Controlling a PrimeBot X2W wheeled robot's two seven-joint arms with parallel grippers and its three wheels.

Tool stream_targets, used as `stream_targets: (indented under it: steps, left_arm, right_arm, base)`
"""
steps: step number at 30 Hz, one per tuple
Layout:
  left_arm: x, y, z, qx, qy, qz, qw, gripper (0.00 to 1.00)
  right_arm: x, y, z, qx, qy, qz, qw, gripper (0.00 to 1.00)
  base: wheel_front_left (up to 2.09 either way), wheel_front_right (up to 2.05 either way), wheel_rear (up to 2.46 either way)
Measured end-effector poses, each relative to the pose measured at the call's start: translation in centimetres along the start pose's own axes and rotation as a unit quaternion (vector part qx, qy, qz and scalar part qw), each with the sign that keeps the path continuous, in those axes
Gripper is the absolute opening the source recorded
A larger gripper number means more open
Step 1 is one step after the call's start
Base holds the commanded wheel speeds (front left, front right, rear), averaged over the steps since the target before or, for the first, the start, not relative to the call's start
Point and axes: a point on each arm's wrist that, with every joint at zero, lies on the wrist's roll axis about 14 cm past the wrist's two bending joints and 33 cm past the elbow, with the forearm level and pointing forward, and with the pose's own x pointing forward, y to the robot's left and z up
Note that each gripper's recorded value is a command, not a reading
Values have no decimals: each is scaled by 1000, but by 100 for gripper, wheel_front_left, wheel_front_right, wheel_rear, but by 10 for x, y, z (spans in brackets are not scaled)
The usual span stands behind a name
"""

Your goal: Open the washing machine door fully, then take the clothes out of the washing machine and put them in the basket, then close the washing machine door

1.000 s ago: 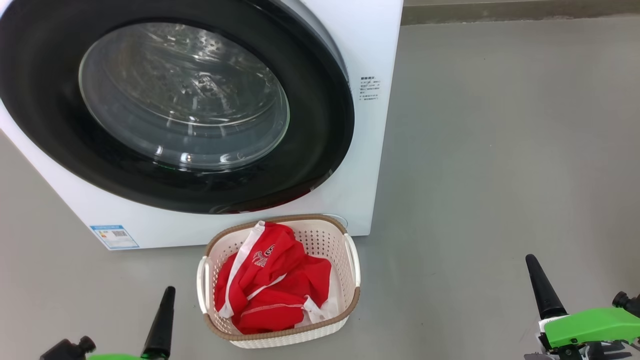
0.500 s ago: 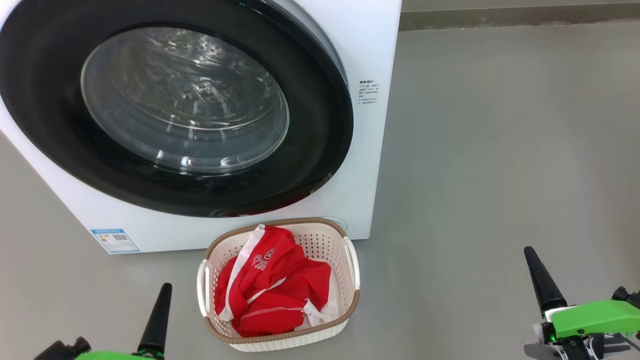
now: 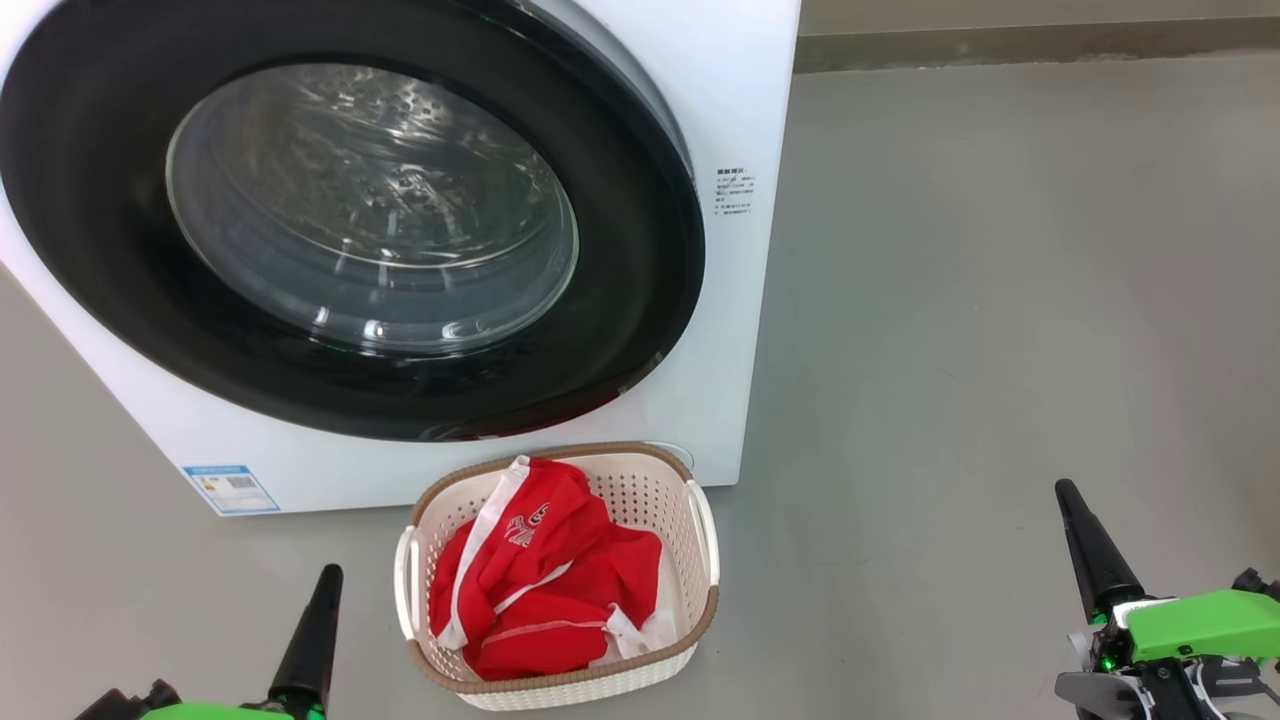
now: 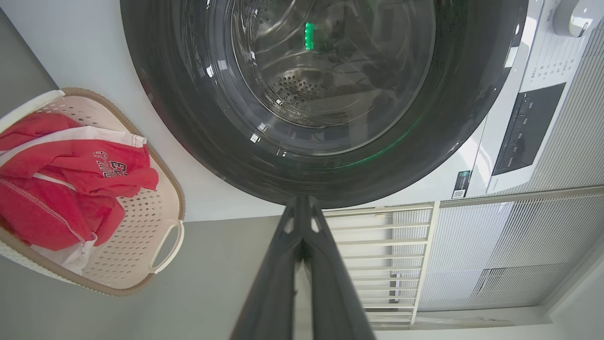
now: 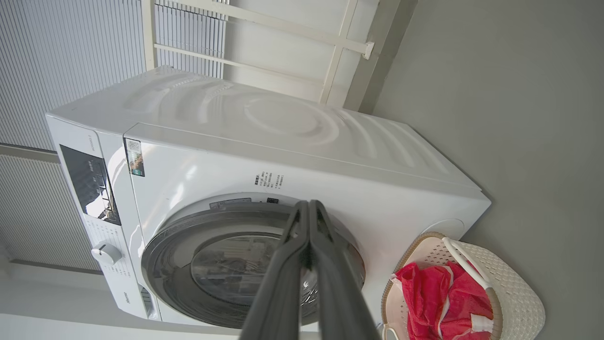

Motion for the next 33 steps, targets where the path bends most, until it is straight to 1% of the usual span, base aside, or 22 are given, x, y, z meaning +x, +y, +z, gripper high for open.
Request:
stream_targets:
  steps: [6, 12, 16, 33]
  left_arm:
    - [4, -9, 1, -32, 1, -14, 999, 0]
    - [3, -11, 2, -58, 3, -17, 998, 0]
    - [3, -11, 3, -59, 2, -18, 998, 0]
    - [3, -11, 4, -60, 1, -18, 998, 0]
  right_arm:
    - [-1, 3, -1, 28, 4, 5, 1000, 0]
    - [0, 7, -1, 52, 7, 13, 999, 0]
    - [3, 13, -1, 52, 7, 21, 998, 0]
    - [3, 13, -1, 52, 8, 21, 998, 0]
  base:
    - [0, 0, 0]
    - [0, 0, 0]
    - [0, 0, 0]
    - [0, 0, 0]
